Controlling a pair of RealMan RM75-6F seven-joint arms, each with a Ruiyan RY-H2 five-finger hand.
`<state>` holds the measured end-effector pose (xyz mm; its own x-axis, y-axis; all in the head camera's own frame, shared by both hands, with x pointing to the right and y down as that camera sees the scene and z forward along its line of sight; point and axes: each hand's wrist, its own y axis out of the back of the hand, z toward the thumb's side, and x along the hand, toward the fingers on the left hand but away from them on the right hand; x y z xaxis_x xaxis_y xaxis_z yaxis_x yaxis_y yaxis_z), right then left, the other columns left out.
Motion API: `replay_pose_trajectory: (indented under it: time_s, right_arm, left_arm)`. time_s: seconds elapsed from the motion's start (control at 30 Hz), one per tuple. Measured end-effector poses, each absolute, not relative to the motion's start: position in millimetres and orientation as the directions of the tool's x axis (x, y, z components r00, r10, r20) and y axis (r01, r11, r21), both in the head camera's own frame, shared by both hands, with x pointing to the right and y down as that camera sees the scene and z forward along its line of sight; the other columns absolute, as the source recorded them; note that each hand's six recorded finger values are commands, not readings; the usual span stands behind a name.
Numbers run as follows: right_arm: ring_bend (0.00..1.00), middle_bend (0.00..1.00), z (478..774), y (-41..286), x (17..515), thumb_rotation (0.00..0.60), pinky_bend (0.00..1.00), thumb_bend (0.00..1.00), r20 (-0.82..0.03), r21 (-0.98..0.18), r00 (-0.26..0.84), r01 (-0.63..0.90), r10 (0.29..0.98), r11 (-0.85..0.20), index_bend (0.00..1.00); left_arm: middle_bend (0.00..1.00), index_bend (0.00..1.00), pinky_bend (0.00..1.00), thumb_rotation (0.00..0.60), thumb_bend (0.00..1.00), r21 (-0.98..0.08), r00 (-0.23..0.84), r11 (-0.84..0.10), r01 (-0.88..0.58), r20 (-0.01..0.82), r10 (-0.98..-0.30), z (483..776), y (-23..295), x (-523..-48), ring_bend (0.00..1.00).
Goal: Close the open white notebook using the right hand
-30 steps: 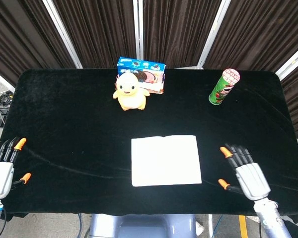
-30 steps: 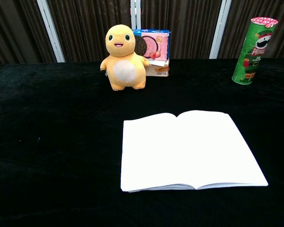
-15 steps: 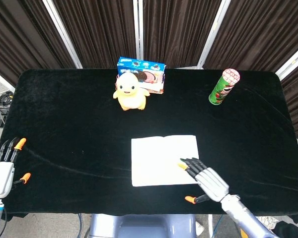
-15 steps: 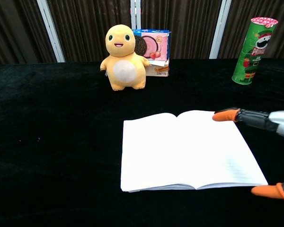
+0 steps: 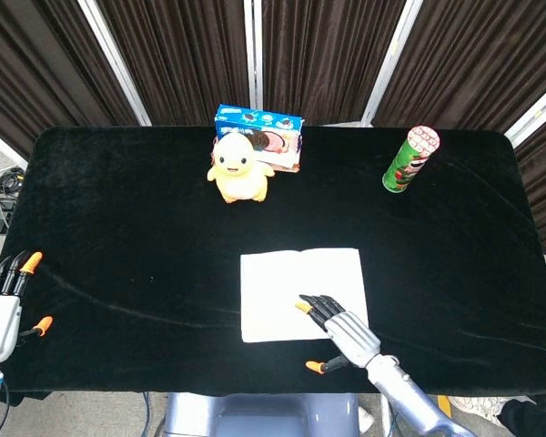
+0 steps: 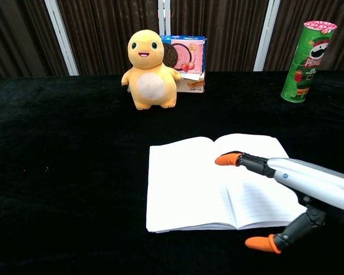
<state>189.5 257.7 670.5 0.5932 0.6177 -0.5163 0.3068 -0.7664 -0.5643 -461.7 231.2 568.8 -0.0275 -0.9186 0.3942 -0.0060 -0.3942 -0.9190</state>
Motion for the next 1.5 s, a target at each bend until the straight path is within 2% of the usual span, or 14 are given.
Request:
replay_pose_trajectory:
  time_s: [0.37, 1.5]
  right_arm:
    - [0.00, 0.00, 692.0, 247.1, 171.1, 0.600, 0.00, 0.09, -0.495, -0.610, 0.543, 0.339, 0.678, -0.716, 0.00]
    - [0.00, 0.00, 731.0, 263.5, 152.8, 0.600, 0.00, 0.10, -0.484, -0.685, 0.480, 0.313, 0.732, -0.658, 0.00]
  left_arm:
    - [0.00, 0.00, 0.00, 0.600, 0.18, -0.914, -0.049, -0.406, -0.014, 0.407, -0.912, 572.1, 228.5, -467.5, 0.00]
    - [0.00, 0.00, 0.00, 0.600, 0.18, -0.907, -0.102, -0.421, -0.027, 0.422, -0.901, 573.5, 226.7, -478.6, 0.00]
